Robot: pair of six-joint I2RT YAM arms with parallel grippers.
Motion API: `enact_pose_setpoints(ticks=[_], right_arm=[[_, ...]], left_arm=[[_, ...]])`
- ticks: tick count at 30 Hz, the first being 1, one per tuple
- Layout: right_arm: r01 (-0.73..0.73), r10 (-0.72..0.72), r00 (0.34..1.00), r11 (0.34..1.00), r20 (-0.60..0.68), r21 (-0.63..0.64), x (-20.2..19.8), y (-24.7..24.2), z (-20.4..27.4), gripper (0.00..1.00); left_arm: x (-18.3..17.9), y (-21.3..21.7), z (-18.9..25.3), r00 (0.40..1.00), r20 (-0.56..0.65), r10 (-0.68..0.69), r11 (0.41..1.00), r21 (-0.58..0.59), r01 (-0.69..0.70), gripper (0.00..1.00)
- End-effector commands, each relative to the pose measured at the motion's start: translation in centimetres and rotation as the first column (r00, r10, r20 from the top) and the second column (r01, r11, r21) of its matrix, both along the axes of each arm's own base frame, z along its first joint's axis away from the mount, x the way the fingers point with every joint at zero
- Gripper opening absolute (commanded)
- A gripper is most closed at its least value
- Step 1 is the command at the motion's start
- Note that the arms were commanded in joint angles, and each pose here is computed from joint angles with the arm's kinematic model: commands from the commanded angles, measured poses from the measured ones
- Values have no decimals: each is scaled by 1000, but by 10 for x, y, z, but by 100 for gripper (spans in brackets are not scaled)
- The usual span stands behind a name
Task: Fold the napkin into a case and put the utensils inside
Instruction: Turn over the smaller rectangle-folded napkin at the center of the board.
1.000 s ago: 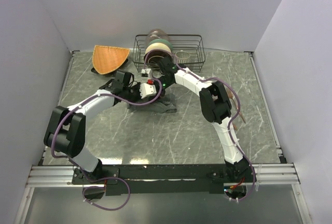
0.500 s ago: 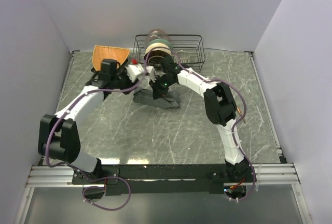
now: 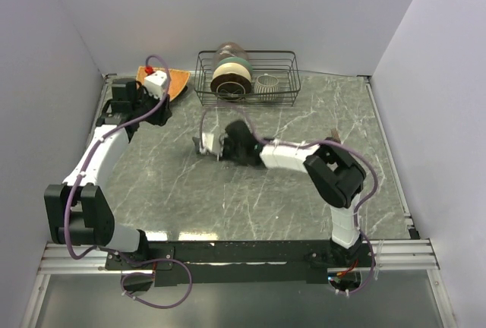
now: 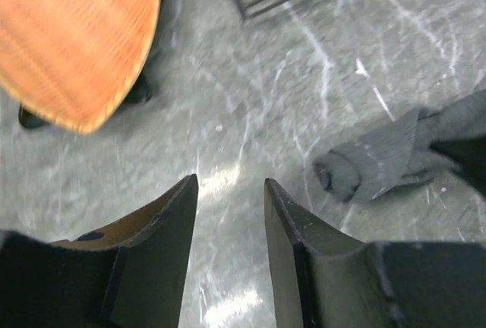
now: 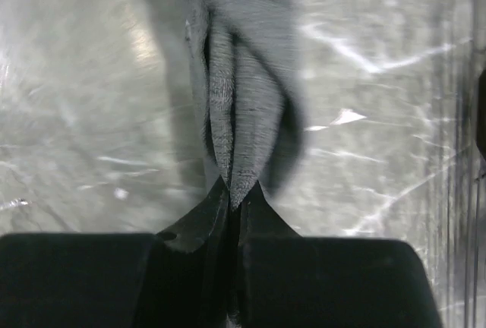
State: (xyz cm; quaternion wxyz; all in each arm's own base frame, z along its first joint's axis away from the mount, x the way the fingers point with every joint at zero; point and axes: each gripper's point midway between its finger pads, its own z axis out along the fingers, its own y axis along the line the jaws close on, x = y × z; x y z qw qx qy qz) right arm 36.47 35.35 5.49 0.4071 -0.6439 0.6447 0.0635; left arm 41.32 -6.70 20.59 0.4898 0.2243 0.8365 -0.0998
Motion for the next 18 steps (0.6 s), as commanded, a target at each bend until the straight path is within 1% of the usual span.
enact_pose_setpoints(ticks=[1, 2, 3, 5, 6, 10, 13, 15, 16, 18], right_arm=[[28, -46, 930, 998, 364, 54, 12, 6, 35, 0], [6, -24, 924, 999, 381, 49, 3, 10, 34, 0], [0, -17, 924, 999, 381, 43, -4, 7, 27, 0], [-5, -9, 930, 999, 368, 36, -13, 6, 22, 0], [-19, 10, 935, 1000, 355, 22, -22, 5, 13, 0], [-70, 63, 926, 998, 372, 5, -44, 5, 4, 0], [-95, 89, 922, 995, 376, -2, -56, 7, -2, 32], [-104, 101, 926, 995, 364, -11, -62, 5, -7, 42], [-105, 103, 926, 994, 364, -15, -63, 4, -9, 51], [-112, 112, 925, 994, 363, -21, -67, 2, -12, 60]], left_arm=[[-11, 6, -8, 995, -86, 50, 995, -78, -57, 46], [-14, 3, -9, 995, -96, 39, 995, -91, -48, 46], [-16, 10, -11, 993, -106, 52, 993, -103, -63, 47], [-24, 5, -15, 992, -127, 19, 991, -127, -36, 49], [-28, 2, -18, 990, -139, 3, 991, -135, -22, 49], [-35, -6, -29, 983, -180, -38, 986, -166, 8, 48], [-40, -15, -36, 974, -206, -95, 978, -200, 53, 45], [-46, -22, -38, 966, -216, -142, 972, -217, 94, 44], [-46, -23, -40, 964, -222, -146, 971, -217, 98, 43], [-51, -27, -43, 957, -230, -179, 969, -212, 131, 42]])
